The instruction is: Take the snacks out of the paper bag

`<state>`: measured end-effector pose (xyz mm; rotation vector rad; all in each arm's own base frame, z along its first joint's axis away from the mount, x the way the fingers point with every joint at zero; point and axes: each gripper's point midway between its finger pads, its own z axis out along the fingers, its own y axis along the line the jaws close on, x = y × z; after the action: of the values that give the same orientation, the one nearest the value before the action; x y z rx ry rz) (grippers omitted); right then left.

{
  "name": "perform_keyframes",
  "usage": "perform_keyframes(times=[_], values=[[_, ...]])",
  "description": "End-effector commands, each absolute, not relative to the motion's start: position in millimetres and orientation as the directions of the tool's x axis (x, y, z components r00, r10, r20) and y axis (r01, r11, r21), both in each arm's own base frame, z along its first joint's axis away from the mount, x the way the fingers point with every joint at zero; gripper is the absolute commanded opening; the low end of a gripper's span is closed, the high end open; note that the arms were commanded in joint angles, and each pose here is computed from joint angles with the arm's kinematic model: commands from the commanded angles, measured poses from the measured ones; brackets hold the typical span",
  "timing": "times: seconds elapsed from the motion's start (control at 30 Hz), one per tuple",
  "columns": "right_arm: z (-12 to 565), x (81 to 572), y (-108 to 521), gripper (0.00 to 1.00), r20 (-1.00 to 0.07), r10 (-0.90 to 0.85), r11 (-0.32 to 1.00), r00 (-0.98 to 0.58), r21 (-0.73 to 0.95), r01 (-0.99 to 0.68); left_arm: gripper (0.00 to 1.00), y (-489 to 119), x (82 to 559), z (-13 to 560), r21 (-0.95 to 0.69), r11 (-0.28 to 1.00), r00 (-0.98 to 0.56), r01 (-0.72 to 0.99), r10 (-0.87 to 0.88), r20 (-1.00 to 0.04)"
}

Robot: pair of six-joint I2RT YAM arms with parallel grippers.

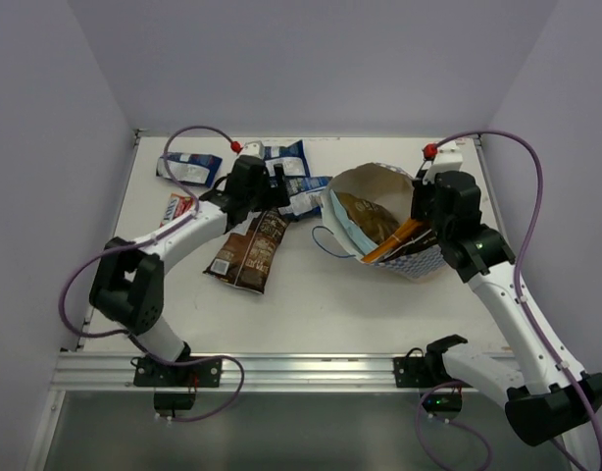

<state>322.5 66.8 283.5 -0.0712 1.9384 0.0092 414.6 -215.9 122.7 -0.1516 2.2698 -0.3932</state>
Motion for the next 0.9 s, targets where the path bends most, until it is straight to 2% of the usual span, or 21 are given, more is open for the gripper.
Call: perform_keyframes(times=[0.0,0.03,0.2,0.33,0.4,0.6,0.87], values=[[285,319,75,0.00,-0.934,-0.085,0.991,-0.346,-0.042,-0.131,0.96,-219,405,253,-0.396,0.904,-0.467,0.162,-0.283,-0.838],[286,319,78,0.00,-0.935,-0.098,0.988,-0.340,-0.051,-0.147,0.96,-225,395,279,-0.399,0.892,-0.437,0.213,-0.279,-0.855],[289,318,86,0.00,-0.943,-0.117,0.982,-0.312,-0.063,-0.177,0.95,-278,334,314,-0.457,0.819,-0.505,0.346,-0.248,-0.826],[290,319,89,0.00,-0.944,-0.156,0.976,-0.292,-0.101,-0.194,0.93,-348,275,304,-0.573,0.714,-0.631,0.402,-0.237,-0.738],[288,318,92,0.00,-0.942,-0.158,0.974,-0.295,-0.101,-0.201,0.93,-372,260,286,-0.587,0.711,-0.675,0.386,-0.216,-0.706],[289,315,96,0.00,-0.943,-0.166,0.971,-0.290,-0.105,-0.215,0.93,-398,250,244,-0.634,0.724,-0.766,0.272,-0.235,-0.598],[282,314,104,0.00,-0.941,-0.161,0.967,-0.297,-0.091,-0.237,0.89,-406,276,202,-0.552,0.812,-0.758,0.189,-0.237,-0.607]])
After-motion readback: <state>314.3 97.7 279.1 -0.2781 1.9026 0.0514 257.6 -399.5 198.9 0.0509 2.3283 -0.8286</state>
